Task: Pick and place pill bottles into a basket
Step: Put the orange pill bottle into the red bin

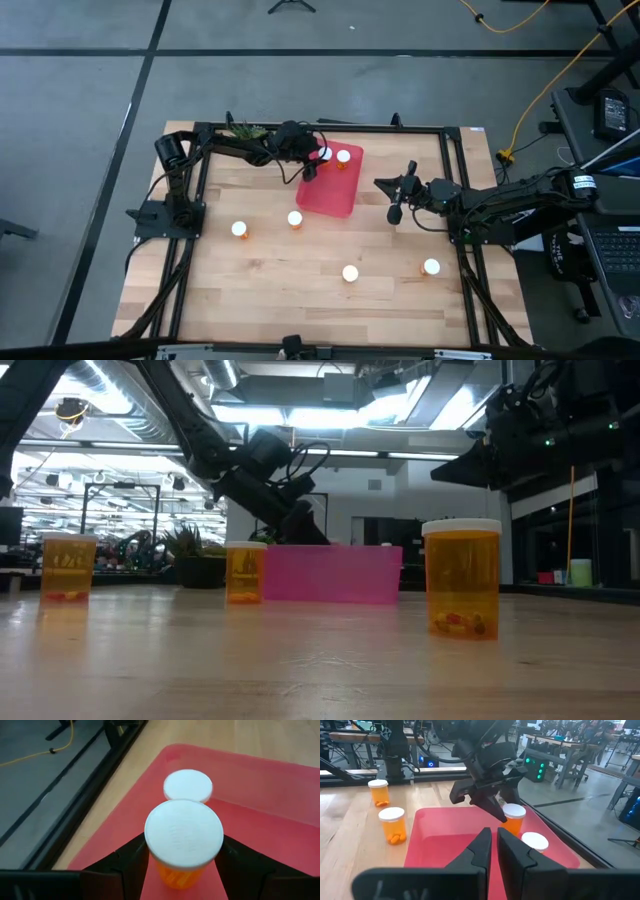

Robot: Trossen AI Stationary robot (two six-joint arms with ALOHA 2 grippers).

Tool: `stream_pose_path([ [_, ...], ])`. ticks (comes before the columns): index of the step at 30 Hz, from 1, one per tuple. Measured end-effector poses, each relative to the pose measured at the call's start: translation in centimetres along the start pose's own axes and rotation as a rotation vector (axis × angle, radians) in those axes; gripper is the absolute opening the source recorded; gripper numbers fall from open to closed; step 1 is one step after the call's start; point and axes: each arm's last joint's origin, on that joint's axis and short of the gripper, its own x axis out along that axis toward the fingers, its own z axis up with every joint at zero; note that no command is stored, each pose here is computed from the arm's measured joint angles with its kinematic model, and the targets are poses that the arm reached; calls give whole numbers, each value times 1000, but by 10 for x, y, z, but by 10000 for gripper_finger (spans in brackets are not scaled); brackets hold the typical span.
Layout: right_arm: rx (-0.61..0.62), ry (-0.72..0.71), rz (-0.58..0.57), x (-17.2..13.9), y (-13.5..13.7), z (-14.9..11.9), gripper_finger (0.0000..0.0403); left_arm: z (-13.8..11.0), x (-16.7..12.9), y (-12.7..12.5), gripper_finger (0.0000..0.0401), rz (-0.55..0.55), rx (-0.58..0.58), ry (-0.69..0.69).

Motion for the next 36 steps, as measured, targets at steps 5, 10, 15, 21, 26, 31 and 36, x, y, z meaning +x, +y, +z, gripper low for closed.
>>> stream_pose_path([
  [5, -14, -8, 0, 0, 0, 1, 35, 1, 0, 0, 205, -3, 1, -8],
  [10, -22, -24, -1, 0, 0, 2, 35, 3, 0, 0, 205, -16, 2, -15],
  [15, -42, -35, -2, 0, 0, 3, 35, 14, 2, 1, 205, -20, 5, -17],
  [21, -53, -47, -3, 0, 0, 5, 35, 9, 5, 0, 205, -23, 4, -1],
  [26, -53, -48, -3, 0, 0, 5, 35, -7, 19, 0, 205, -21, -10, 25],
  [31, -51, -47, -3, 0, 0, 5, 35, -10, 24, 0, 205, -5, -10, 8],
  [36, -47, -40, -2, 0, 0, 4, 35, -9, 23, 1, 205, 3, -9, 7],
])
